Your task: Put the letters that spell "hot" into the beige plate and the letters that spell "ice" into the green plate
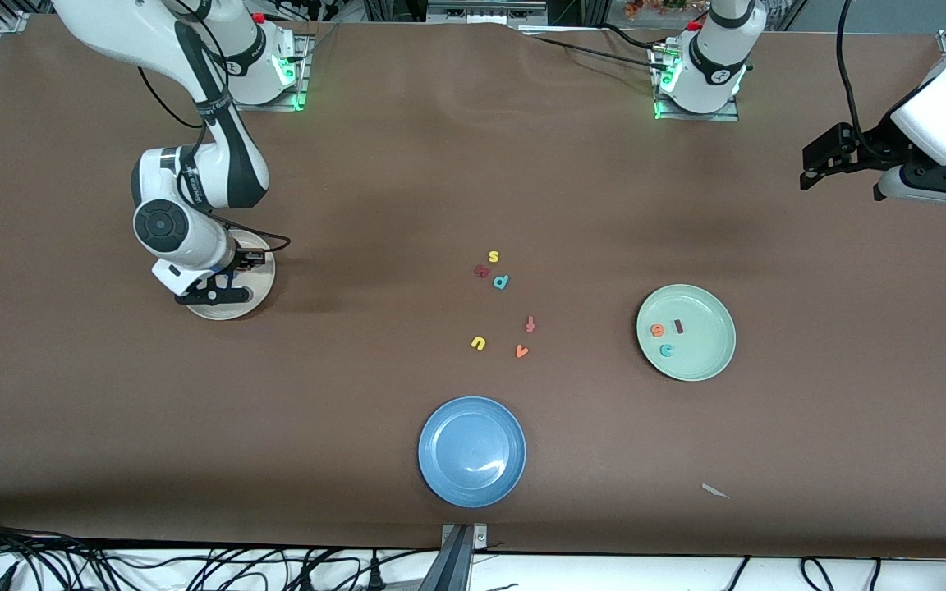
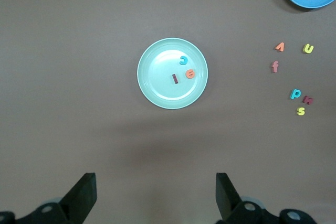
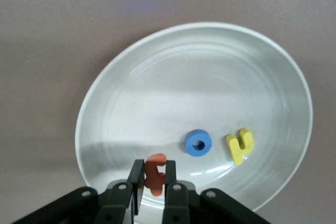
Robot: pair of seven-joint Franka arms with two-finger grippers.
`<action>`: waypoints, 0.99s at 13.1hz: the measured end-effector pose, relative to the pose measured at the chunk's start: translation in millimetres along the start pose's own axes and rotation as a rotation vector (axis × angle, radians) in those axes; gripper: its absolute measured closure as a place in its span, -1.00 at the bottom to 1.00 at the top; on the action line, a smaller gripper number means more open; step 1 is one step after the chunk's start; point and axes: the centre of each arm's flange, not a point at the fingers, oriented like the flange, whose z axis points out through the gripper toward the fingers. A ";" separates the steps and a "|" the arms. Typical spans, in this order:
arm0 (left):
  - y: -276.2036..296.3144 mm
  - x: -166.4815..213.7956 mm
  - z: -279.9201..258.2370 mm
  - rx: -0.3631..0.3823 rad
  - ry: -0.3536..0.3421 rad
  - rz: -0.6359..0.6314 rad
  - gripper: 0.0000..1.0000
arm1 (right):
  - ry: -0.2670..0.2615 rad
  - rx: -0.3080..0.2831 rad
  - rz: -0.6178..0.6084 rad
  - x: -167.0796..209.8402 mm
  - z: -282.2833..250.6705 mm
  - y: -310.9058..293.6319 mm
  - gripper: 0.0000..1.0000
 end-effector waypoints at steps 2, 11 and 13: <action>-0.6 -0.4 0.8 0.000 -0.006 -0.001 -1.00 | 0.008 0.001 0.000 0.8 -0.6 -0.1 0.13; 3.3 -3.1 6.3 -0.001 -0.048 0.006 -1.00 | 0.101 0.061 0.090 11.6 -183.9 56.0 -0.98; 3.4 -1.0 9.9 -0.001 -0.055 0.006 -1.00 | 0.105 0.070 0.103 6.5 -231.4 68.0 -0.99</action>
